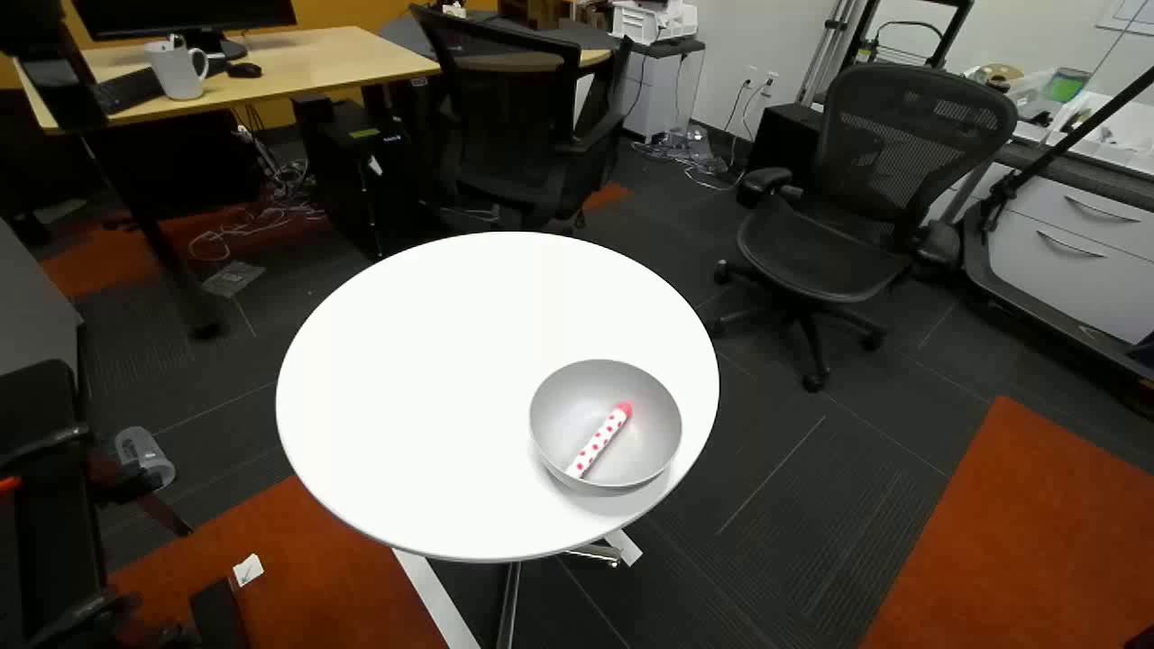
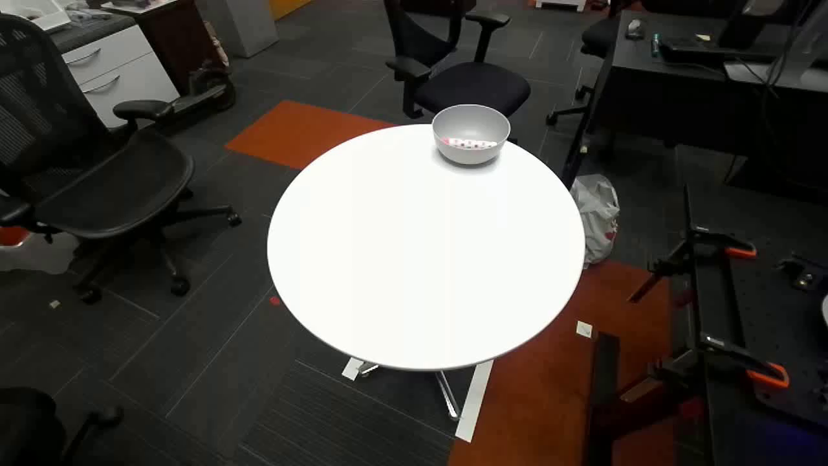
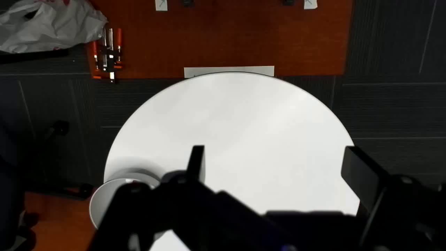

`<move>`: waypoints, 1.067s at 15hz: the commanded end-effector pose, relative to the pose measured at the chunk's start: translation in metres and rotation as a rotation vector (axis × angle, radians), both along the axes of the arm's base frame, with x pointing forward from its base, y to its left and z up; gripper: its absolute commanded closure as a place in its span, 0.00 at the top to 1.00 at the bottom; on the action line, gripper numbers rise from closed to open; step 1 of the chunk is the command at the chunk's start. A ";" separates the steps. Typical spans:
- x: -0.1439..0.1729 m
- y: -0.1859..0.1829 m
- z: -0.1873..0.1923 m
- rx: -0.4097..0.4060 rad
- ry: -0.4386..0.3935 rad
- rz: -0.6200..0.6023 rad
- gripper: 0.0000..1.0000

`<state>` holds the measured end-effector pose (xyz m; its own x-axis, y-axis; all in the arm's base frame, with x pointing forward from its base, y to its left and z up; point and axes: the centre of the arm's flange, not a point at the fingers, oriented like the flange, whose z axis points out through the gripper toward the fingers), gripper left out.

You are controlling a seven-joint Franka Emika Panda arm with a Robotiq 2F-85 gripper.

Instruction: Pick up the marker in the bowl and put it on the table.

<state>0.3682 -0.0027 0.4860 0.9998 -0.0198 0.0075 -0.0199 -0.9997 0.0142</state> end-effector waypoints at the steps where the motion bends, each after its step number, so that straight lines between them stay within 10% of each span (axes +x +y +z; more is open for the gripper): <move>1: 0.000 0.000 0.000 0.000 0.000 0.000 1.00; 16: 0.020 -0.017 0.002 -0.035 -0.019 -0.002 1.00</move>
